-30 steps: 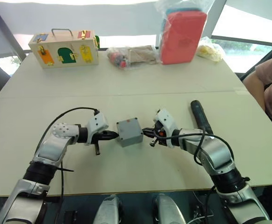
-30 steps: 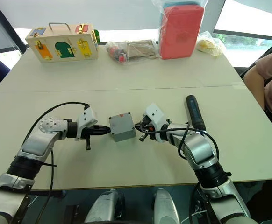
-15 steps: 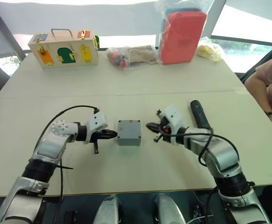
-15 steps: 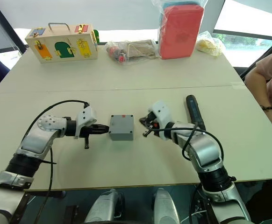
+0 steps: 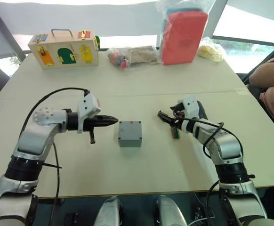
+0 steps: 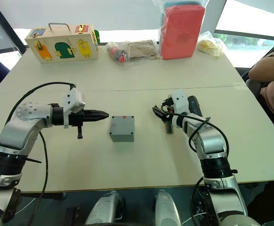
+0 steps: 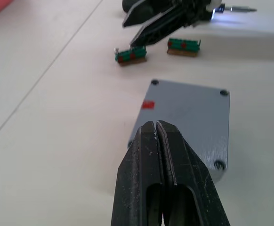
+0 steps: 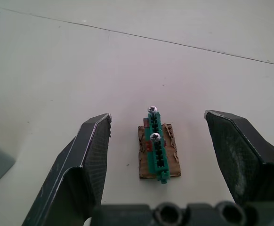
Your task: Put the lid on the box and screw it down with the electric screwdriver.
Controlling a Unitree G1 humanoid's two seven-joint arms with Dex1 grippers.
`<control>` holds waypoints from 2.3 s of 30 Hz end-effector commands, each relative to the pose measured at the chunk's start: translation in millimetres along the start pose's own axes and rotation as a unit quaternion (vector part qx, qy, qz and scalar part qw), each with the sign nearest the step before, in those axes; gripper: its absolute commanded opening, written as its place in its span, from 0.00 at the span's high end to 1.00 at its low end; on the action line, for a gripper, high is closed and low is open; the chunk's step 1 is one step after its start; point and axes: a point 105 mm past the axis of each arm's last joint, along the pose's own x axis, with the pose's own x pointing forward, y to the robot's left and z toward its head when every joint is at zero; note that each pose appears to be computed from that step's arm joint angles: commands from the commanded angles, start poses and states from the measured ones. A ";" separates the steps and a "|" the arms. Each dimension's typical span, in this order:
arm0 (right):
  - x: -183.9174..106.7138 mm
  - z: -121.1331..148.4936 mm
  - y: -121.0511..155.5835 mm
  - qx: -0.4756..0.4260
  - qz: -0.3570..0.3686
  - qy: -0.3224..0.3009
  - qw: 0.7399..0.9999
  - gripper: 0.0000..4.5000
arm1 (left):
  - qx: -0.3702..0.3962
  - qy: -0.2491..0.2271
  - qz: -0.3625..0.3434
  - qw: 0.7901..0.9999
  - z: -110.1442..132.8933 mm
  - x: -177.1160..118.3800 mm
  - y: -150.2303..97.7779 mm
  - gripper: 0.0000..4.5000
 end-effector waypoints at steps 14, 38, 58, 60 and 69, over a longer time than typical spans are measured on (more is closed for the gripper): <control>9.8 7.4 2.6 -0.010 0.016 -0.013 1.000 0.27 | 0.026 -0.047 0.010 0.998 32.7 7.0 -0.8 1.00; -5.6 46.0 3.0 -0.005 0.032 -0.049 0.998 0.99 | 0.027 -0.048 0.012 0.998 33.5 8.8 -2.8 1.00; -15.1 53.9 105.1 -0.023 0.215 -0.009 0.976 0.99 | 0.025 -0.036 0.016 0.999 28.7 4.0 -3.1 1.00; -13.0 49.4 101.9 -0.025 0.208 -0.002 0.978 0.99 | 0.024 -0.034 0.017 0.999 28.1 3.1 -3.6 1.00; -9.6 37.6 98.5 -0.027 0.204 0.015 0.979 0.99 | 0.022 -0.028 0.019 0.999 24.9 1.8 -5.5 1.00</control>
